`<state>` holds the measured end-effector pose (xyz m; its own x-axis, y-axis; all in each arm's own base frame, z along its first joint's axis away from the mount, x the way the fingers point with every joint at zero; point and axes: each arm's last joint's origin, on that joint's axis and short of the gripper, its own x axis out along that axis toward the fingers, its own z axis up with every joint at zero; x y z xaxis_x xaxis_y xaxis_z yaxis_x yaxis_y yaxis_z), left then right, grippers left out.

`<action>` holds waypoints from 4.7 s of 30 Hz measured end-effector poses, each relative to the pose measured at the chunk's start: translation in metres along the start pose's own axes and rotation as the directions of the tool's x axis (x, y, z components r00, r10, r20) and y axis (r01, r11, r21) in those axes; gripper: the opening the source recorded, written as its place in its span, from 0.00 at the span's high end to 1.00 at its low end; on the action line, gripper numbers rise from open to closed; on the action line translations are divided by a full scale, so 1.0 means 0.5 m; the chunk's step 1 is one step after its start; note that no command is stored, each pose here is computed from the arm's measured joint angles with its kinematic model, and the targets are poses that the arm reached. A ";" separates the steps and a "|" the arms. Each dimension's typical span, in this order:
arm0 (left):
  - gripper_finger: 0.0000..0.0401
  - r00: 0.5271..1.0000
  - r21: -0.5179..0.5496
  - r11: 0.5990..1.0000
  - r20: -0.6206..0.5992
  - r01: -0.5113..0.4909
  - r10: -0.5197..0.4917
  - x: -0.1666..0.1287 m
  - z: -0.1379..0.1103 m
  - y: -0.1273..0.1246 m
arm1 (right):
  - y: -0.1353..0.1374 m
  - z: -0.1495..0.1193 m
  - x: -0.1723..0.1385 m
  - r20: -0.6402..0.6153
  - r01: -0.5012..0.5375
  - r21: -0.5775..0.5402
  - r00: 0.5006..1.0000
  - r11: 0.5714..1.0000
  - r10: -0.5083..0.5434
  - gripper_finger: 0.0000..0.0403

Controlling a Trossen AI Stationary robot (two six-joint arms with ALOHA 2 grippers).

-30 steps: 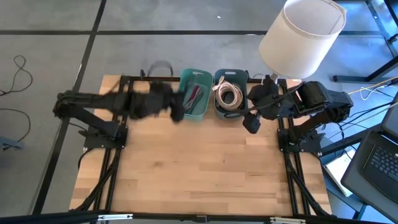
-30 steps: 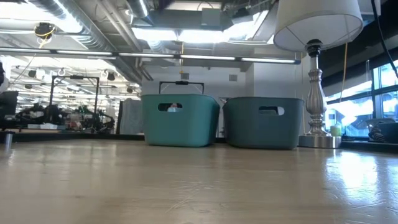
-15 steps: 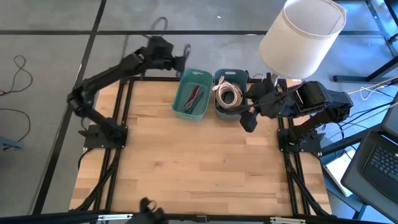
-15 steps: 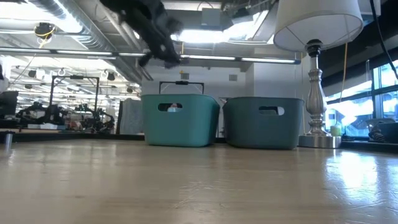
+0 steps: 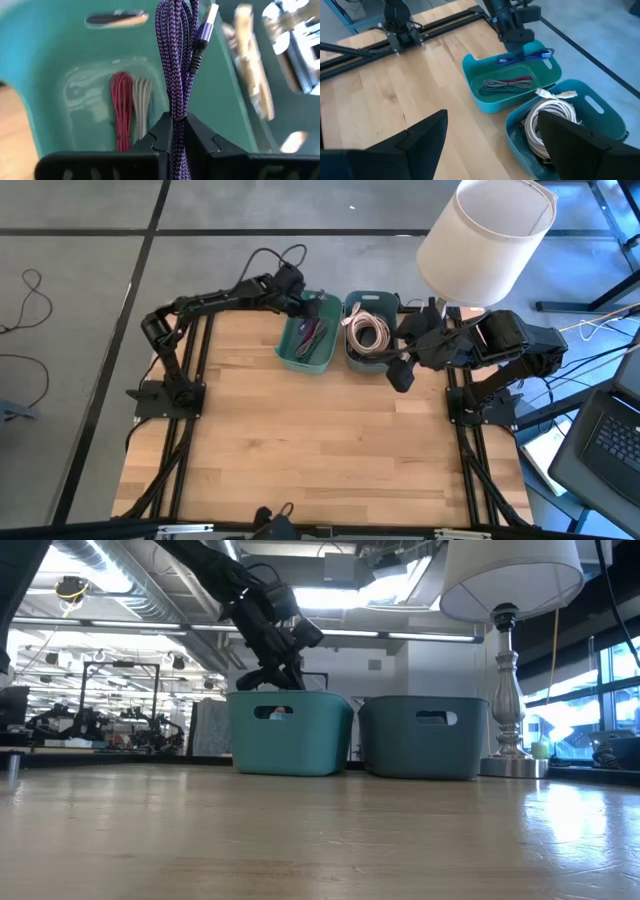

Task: Pick & Place USB Port
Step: Put the purple USB cable into the green bin, then return to Home Position

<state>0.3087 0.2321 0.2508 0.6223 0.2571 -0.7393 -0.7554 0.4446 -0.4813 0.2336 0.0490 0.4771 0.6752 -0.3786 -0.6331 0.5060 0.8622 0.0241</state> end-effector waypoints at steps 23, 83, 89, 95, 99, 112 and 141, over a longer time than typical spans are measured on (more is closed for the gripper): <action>0.95 0.962 0.024 0.969 -0.122 -0.244 0.245 0.105 -0.093 -0.018 | -0.002 -0.004 0.000 -0.022 0.006 -0.041 1.000 0.999 -0.007 0.23; 0.73 0.590 0.765 0.466 0.142 0.444 -0.795 -0.635 -0.214 -0.172 | 0.026 0.038 -0.005 0.154 -0.124 -0.207 0.975 0.970 0.158 0.23; 0.97 0.594 0.831 0.340 0.014 0.440 -0.804 -0.609 -0.243 -0.207 | 0.043 0.056 -0.013 0.195 -0.268 -0.295 0.923 0.917 0.332 0.42; 1.00 0.573 0.869 0.255 -0.040 0.425 -0.819 -0.596 -0.257 -0.232 | 0.051 0.061 -0.008 0.205 -0.273 -0.342 0.912 0.899 0.355 0.81; 0.99 0.577 0.873 0.231 -0.069 0.430 -0.814 -0.583 -0.264 -0.243 | 0.071 0.072 0.004 0.233 -0.288 -0.420 0.882 0.861 0.409 0.97; 1.00 0.694 0.868 0.329 -0.024 0.372 -0.720 -0.647 -0.290 -0.158 | 0.012 0.014 -0.029 0.051 -0.188 -0.366 0.974 0.912 0.221 0.99; 1.00 0.702 0.683 0.592 0.161 0.427 -0.693 -0.516 -0.449 0.100 | -0.031 -0.340 0.076 0.291 -0.341 -0.048 0.894 0.939 0.340 1.00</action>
<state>0.0645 -0.0049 0.3117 0.9939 0.0108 -0.1097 -0.0412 0.9594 -0.2791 0.1603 0.0783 0.3211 0.9319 -0.1432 -0.3332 0.2188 0.9547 0.2017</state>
